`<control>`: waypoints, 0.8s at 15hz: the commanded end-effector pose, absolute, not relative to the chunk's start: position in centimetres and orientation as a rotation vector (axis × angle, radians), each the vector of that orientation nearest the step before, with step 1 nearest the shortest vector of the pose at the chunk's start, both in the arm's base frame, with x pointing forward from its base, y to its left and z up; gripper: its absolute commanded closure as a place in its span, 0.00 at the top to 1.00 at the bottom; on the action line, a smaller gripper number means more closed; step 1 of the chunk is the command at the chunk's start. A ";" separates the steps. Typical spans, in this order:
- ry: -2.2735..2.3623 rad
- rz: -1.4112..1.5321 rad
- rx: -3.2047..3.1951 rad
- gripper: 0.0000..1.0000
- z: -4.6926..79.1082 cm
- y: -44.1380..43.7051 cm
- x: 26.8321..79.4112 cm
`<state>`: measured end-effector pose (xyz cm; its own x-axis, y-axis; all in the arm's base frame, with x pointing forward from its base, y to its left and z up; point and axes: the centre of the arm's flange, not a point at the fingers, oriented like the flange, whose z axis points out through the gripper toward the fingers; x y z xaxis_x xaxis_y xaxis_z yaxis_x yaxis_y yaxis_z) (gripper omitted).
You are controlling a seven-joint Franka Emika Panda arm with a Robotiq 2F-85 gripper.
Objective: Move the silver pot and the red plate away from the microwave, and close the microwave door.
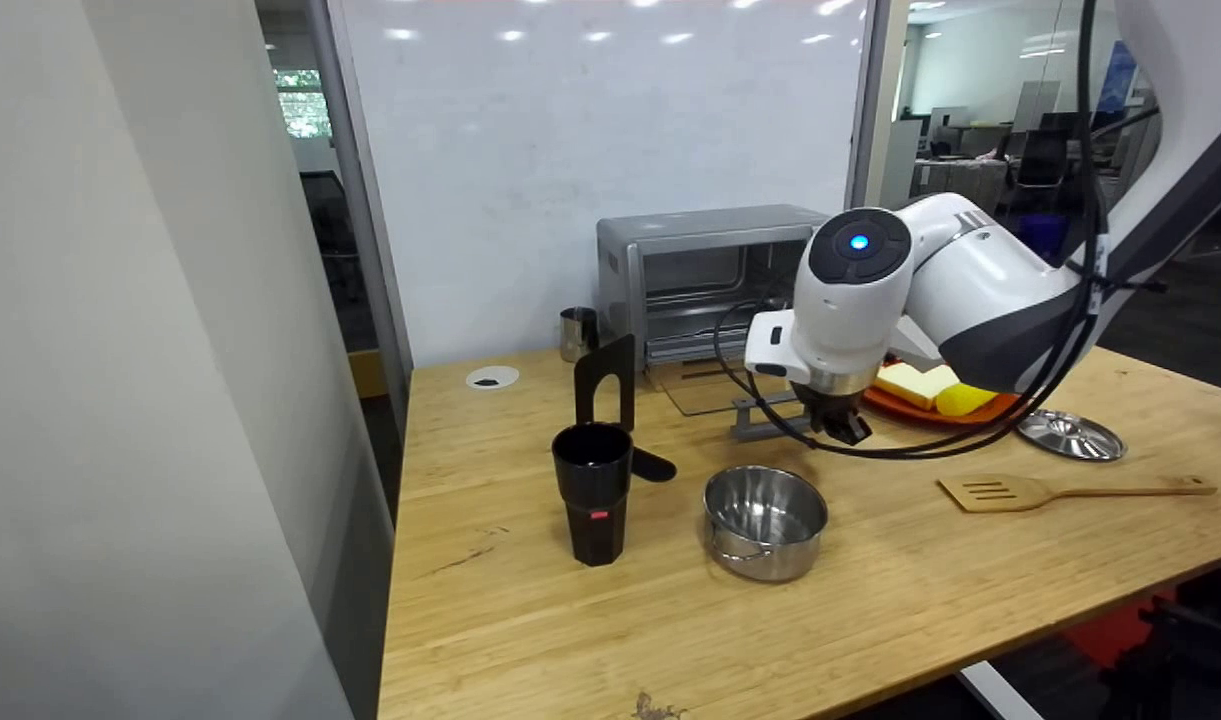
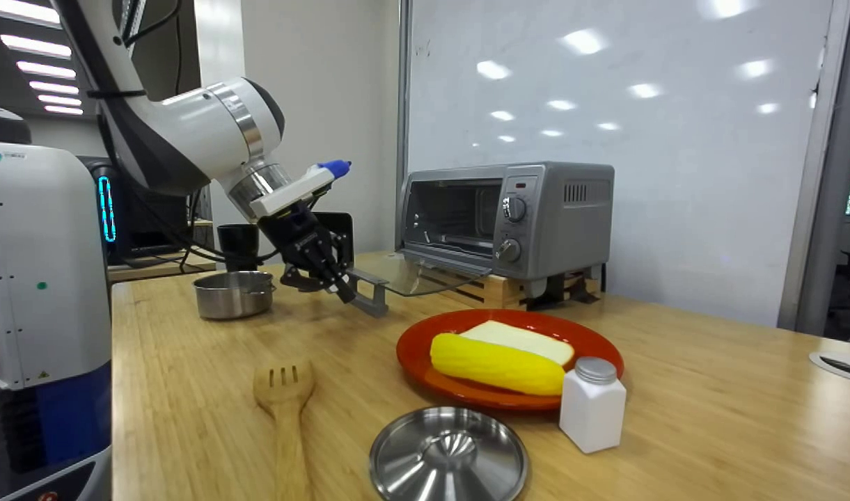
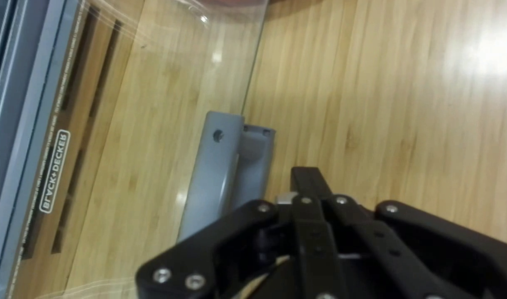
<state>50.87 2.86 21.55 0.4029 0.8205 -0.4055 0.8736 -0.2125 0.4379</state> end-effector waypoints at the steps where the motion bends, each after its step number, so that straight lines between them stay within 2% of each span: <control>1: 1.387 -0.019 2.028 0.00 20.4 2.6 50.5; 12: 1.209 0.186 1.997 0.00 20.2 1.7 50.8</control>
